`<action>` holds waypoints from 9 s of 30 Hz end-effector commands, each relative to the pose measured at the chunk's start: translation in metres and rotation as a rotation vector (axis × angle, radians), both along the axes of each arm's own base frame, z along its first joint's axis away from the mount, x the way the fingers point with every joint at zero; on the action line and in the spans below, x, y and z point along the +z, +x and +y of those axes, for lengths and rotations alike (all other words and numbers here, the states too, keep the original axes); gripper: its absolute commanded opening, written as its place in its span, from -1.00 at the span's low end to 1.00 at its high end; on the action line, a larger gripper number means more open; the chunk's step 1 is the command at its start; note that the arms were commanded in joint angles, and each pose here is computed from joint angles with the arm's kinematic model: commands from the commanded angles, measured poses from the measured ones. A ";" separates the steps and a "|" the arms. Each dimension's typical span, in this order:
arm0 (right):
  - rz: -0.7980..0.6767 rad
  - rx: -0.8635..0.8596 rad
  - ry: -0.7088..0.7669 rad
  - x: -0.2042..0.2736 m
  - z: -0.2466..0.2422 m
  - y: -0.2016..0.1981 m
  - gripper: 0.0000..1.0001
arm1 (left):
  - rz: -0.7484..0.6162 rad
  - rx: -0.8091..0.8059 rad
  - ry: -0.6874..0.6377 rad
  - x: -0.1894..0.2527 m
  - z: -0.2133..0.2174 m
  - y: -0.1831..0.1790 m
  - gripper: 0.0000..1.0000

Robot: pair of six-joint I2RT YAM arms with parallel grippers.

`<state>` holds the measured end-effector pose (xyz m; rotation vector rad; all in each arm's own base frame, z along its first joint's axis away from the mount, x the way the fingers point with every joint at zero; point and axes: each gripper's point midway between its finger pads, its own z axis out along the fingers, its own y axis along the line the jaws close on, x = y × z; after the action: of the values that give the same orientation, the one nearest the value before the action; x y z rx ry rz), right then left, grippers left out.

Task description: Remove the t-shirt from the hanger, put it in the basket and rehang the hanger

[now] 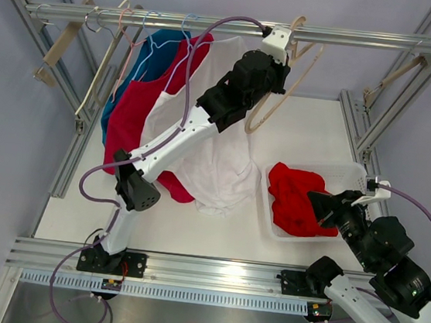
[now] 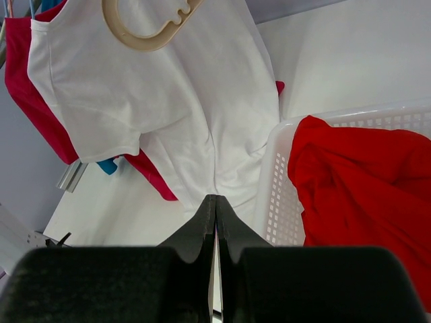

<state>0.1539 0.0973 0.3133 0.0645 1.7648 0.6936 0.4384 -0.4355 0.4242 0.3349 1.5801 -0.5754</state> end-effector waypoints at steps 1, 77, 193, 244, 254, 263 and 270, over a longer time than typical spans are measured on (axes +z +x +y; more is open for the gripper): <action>-0.028 0.041 -0.001 0.007 0.009 0.002 -0.85 | -0.035 0.030 -0.035 0.028 0.017 -0.009 -1.00; 0.011 0.207 0.079 0.007 0.059 0.010 -0.80 | 0.108 0.239 0.081 -0.004 0.274 -0.023 -0.09; -0.020 0.860 -0.287 -0.031 0.335 -0.194 -1.00 | -0.377 0.073 -0.733 0.169 0.339 -0.261 -1.00; -0.313 0.989 0.060 0.073 0.321 -0.038 0.66 | -0.116 -0.460 -0.659 0.134 0.345 -0.458 -1.00; -0.360 0.959 0.152 0.112 0.297 -0.049 -1.00 | -0.153 -0.342 -0.636 0.128 0.356 -0.441 -1.00; -0.409 0.621 0.124 0.207 0.188 -0.030 -1.00 | -0.133 -0.205 -0.540 0.110 0.364 -0.417 -1.00; -0.458 0.517 0.042 0.272 0.152 -0.022 -1.00 | -0.118 -0.222 -0.487 0.107 0.355 -0.411 -1.00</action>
<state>0.1170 0.2618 0.5830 -0.5025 1.2617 1.1714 0.0162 -0.0737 0.5253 0.1414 1.2399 -1.0983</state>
